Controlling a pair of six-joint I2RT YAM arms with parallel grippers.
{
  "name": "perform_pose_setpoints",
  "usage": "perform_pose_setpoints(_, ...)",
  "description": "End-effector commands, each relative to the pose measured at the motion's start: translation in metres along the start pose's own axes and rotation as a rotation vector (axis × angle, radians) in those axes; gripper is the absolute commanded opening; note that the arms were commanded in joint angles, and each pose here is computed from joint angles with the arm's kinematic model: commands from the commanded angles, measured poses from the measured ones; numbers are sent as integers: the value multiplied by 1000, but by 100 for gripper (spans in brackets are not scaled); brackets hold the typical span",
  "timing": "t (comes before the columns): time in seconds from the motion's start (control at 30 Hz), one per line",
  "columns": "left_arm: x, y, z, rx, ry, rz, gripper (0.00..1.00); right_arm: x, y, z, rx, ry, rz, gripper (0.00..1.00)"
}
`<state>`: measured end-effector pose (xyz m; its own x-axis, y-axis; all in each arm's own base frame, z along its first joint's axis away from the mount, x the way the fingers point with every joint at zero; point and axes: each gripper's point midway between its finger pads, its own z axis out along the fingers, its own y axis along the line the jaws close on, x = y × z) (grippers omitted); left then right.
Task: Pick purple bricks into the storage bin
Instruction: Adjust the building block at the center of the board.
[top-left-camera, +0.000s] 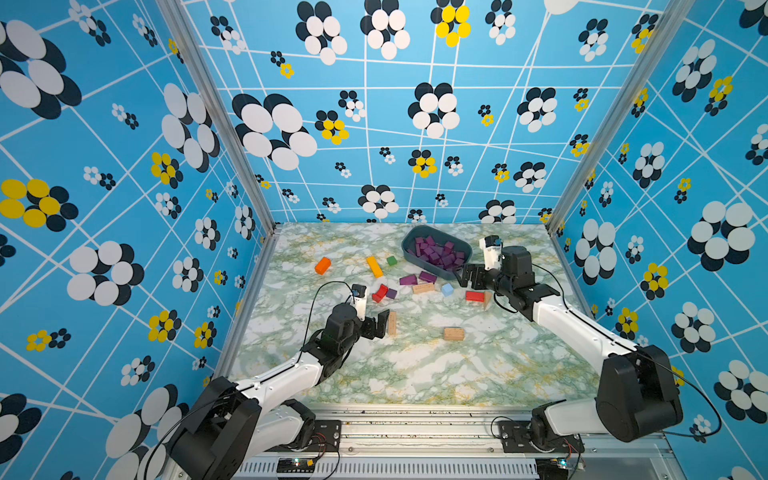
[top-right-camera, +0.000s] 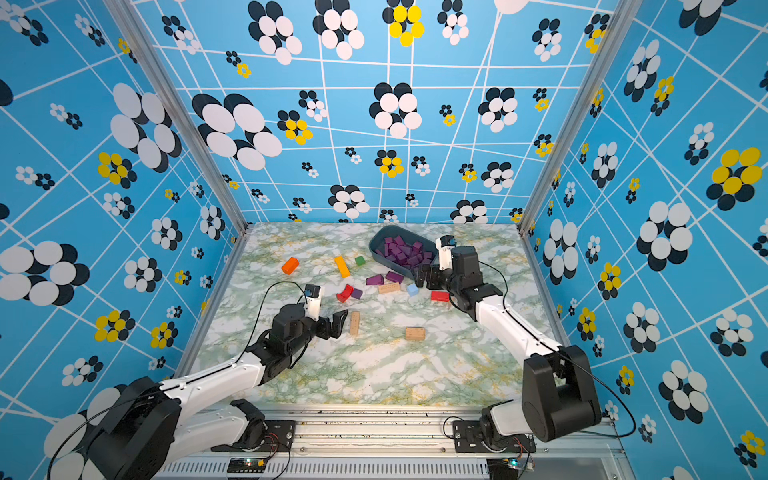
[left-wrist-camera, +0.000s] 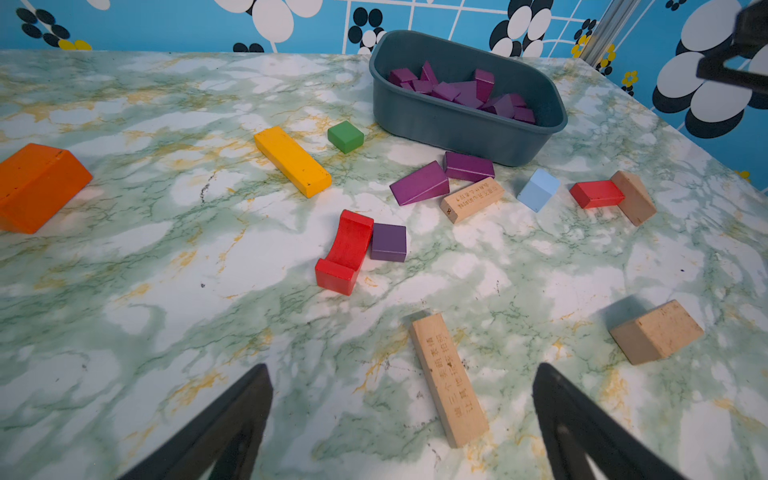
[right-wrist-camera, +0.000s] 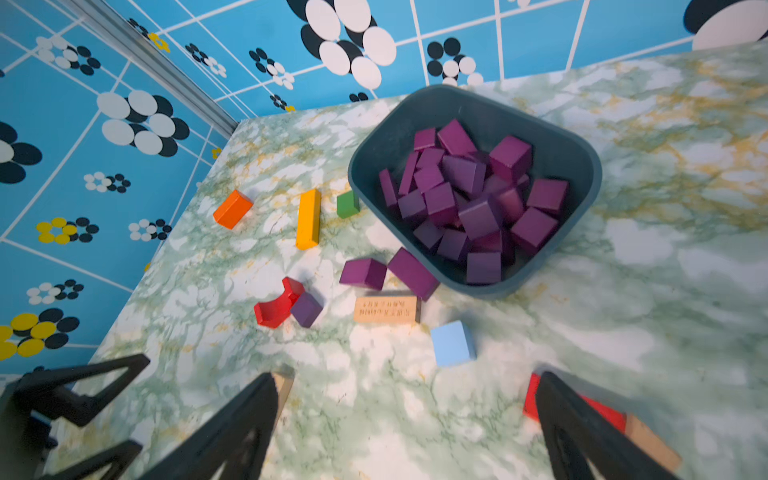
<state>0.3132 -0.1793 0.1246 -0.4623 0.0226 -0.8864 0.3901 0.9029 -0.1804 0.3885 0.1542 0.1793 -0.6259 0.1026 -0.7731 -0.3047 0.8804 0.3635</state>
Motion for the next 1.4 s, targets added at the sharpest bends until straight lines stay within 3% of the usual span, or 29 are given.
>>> perform_pose_setpoints(0.0,-3,1,9,-10,63,20,99,11,10,-13,-54,-27,-20,99)
perform_pose_setpoints(0.2,3,2,42,-30,180,-18,100,53,21,-24,-179,-32,14,99)
perform_pose_setpoints(0.4,16,6,73,-56,309,-9,85,88,10,-25,-164,12,50,99)
perform_pose_setpoints(0.57,24,5,94,-48,392,9,66,92,9,-32,-172,-50,70,99)
perform_pose_setpoints(0.7,25,7,106,-66,438,20,62,91,9,-36,-177,-78,71,99)
perform_pose_setpoints(1.37,33,17,138,-124,548,72,61,97,-3,-32,-113,-68,89,99)
